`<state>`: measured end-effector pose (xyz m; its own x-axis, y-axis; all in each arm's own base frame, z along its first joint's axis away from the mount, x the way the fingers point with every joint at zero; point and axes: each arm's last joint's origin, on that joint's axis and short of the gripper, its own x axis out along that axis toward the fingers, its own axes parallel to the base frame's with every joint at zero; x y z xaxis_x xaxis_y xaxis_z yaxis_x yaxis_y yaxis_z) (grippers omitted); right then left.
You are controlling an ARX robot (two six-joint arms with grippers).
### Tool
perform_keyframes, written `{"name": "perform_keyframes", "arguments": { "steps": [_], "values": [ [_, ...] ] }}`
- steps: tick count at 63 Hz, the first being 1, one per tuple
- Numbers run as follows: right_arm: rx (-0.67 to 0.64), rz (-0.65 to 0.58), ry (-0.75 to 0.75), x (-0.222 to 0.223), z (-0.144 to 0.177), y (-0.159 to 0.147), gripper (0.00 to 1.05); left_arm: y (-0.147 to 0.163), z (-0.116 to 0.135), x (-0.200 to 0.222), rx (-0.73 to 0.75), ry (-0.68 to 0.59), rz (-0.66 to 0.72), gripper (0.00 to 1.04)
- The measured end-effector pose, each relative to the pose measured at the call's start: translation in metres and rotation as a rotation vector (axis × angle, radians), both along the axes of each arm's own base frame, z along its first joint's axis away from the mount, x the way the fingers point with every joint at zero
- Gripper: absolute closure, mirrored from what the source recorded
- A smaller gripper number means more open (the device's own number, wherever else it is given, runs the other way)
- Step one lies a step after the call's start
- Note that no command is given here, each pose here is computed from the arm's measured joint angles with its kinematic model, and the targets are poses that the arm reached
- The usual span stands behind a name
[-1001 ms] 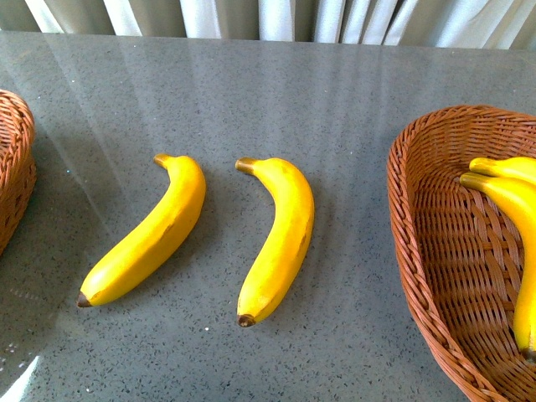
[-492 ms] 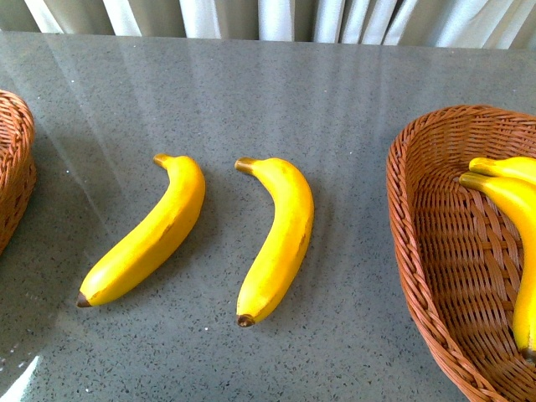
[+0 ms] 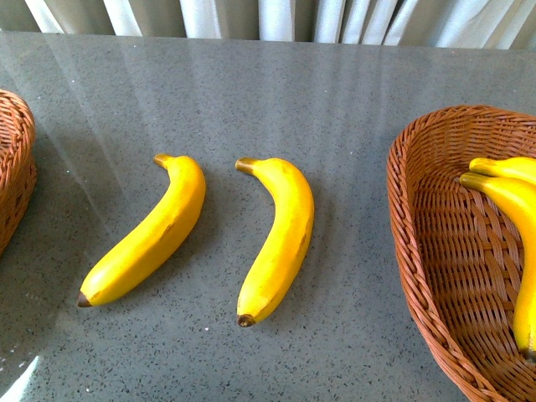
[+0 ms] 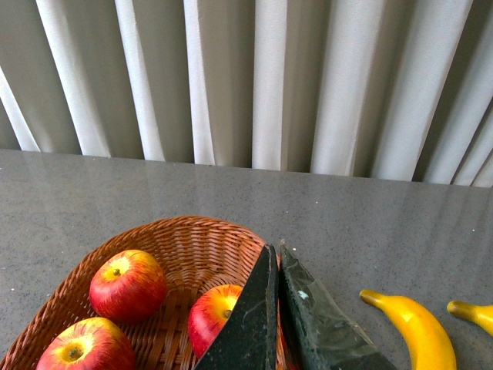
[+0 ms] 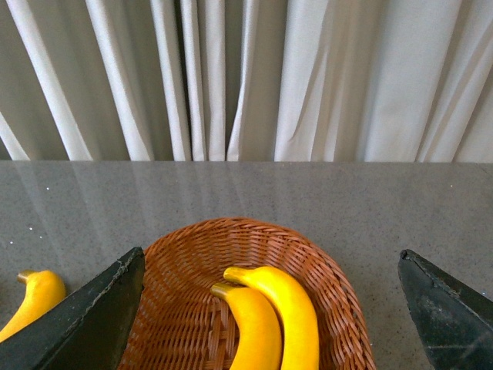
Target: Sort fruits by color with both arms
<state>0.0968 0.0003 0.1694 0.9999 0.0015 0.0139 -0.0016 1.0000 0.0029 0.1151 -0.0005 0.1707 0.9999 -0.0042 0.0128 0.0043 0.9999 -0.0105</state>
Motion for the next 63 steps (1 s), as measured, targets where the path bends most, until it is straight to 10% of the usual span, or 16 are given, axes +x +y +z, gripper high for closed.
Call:
{"name": "perform_keyframes", "arguments": {
  "steps": [45, 63],
  "values": [
    [0.0, 0.0, 0.0, 0.0, 0.0, 0.0, 0.09, 0.0, -0.004, -0.017, 0.0, 0.018, 0.002, 1.03],
    [0.282, 0.518, 0.407, 0.035, 0.017, 0.001, 0.09, 0.0, -0.004, -0.017, 0.0, 0.017, 0.002, 0.53]
  ]
}}
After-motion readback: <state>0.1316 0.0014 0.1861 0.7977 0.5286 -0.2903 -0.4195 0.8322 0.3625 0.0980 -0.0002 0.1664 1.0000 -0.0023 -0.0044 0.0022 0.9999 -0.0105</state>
